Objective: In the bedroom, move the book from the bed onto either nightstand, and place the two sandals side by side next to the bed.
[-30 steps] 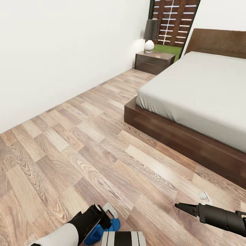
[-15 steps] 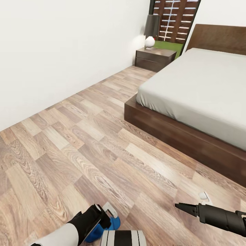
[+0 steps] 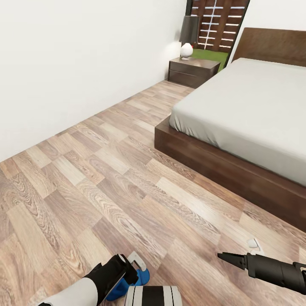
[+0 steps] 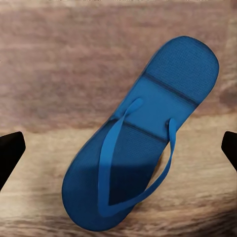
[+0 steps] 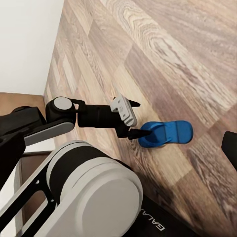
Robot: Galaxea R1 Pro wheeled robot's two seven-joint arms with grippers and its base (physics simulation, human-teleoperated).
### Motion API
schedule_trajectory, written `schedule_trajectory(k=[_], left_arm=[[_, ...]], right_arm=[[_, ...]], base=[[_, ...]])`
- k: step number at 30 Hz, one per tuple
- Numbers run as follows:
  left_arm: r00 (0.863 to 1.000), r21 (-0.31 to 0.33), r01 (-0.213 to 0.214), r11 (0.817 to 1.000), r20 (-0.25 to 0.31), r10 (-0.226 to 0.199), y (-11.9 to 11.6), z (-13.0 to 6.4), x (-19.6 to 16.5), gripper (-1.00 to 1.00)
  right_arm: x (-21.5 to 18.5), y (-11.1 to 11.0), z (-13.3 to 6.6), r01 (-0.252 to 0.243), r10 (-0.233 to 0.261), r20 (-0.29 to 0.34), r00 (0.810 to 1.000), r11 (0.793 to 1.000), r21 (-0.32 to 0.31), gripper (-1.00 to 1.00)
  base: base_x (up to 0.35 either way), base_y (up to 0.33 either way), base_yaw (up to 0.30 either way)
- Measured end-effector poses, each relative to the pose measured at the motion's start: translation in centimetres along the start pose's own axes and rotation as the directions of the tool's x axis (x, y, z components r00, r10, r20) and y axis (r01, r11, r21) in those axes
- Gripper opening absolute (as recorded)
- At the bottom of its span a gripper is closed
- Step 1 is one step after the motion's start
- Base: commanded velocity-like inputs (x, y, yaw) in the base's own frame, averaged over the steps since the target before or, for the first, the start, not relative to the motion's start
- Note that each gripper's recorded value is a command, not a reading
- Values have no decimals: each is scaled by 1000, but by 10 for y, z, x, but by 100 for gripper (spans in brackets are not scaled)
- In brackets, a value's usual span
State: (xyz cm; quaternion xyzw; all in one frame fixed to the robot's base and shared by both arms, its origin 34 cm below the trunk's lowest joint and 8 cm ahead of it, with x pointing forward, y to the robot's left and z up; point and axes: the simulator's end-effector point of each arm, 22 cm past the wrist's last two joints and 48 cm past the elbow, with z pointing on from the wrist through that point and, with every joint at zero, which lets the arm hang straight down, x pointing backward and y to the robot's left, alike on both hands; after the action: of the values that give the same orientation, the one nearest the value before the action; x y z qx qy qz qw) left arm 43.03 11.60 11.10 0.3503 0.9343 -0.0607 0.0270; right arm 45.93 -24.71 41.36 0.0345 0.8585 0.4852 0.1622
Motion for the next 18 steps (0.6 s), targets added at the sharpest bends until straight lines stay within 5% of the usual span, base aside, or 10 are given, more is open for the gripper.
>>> schedule_trajectory(k=[18], left_arm=[[999,12,-31,999,-21,31,-7,9,8,100]], right_arm=[[4,-8,4,-20,20,-13,1000,1000,5,100]], base=[[0,0,0]])
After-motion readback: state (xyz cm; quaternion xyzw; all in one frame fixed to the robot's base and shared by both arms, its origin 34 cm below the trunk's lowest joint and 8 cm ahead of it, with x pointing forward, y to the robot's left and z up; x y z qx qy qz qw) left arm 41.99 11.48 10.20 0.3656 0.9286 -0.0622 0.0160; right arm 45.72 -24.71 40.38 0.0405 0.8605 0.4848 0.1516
